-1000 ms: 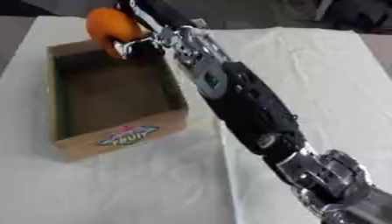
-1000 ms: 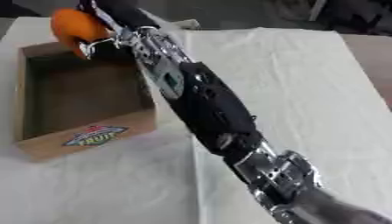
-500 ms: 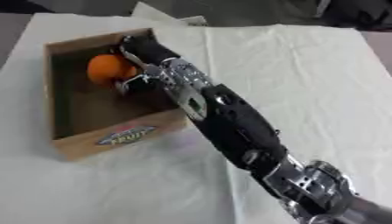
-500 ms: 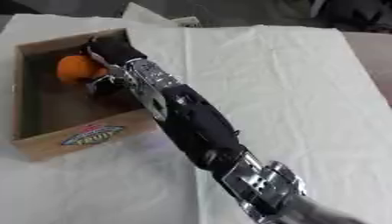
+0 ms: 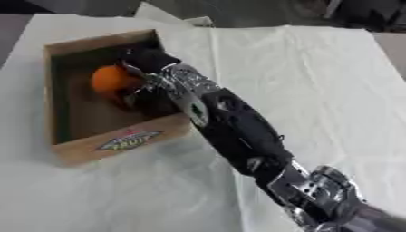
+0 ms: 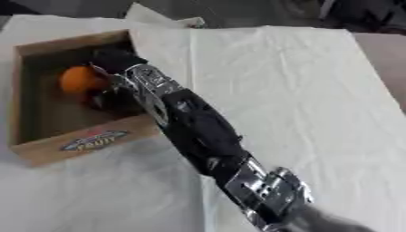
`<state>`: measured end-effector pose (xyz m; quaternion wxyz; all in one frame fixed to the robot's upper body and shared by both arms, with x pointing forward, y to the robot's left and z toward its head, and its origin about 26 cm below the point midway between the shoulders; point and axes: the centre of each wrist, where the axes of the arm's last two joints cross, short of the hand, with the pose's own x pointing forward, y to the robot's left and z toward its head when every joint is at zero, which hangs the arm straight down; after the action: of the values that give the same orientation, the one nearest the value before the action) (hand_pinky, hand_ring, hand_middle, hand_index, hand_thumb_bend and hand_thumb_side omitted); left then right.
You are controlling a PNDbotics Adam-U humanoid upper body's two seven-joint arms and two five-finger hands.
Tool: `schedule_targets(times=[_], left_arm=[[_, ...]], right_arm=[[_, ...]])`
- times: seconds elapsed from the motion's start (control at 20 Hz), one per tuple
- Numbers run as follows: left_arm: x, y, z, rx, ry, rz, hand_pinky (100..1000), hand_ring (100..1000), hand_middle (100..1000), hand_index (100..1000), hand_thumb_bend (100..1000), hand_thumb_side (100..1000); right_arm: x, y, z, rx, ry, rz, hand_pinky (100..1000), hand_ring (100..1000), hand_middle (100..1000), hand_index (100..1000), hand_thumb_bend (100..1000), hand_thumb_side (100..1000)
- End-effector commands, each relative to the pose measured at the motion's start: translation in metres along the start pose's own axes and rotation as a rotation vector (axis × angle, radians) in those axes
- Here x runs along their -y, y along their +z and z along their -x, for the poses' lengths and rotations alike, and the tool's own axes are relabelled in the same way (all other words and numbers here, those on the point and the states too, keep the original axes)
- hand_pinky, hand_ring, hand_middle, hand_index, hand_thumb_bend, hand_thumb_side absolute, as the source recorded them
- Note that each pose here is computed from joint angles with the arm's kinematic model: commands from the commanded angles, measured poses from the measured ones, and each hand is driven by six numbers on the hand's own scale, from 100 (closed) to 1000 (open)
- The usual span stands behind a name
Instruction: Pick up objects on the table and place them in the box.
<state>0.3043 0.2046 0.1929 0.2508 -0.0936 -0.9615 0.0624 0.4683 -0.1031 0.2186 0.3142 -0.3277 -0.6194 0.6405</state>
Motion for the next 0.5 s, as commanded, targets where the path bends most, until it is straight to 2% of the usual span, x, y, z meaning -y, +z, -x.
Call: schedule_targets(times=[0.05,0.1,0.2,0.5], left_arm=[[0.002,-0.006,-0.005,0.028,0.006,0.011,413,515,630,699,100,947],[0.002,-0.006,-0.005,0.028,0.007,0.012,413,515,630,699,100,946],[0.002,-0.006,-0.005,0.029,0.007,0.012,413,514,630,699,100,946],[0.002,-0.005,-0.005,0.027,0.007,0.011,413,514,630,700,100,945]], right_arm=[[0.018,0.002,-0.003,0.026,0.001,0.013,934,981,841,1000,100,921],[0.022,0.003,-0.004,0.036,0.004,0.013,944,988,855,1000,100,966],[0.028,0.005,-0.005,0.053,0.006,0.013,951,993,865,1000,100,999],[0.046,0.011,-0.004,0.084,-0.006,0.056,963,1000,877,1000,122,1000]])
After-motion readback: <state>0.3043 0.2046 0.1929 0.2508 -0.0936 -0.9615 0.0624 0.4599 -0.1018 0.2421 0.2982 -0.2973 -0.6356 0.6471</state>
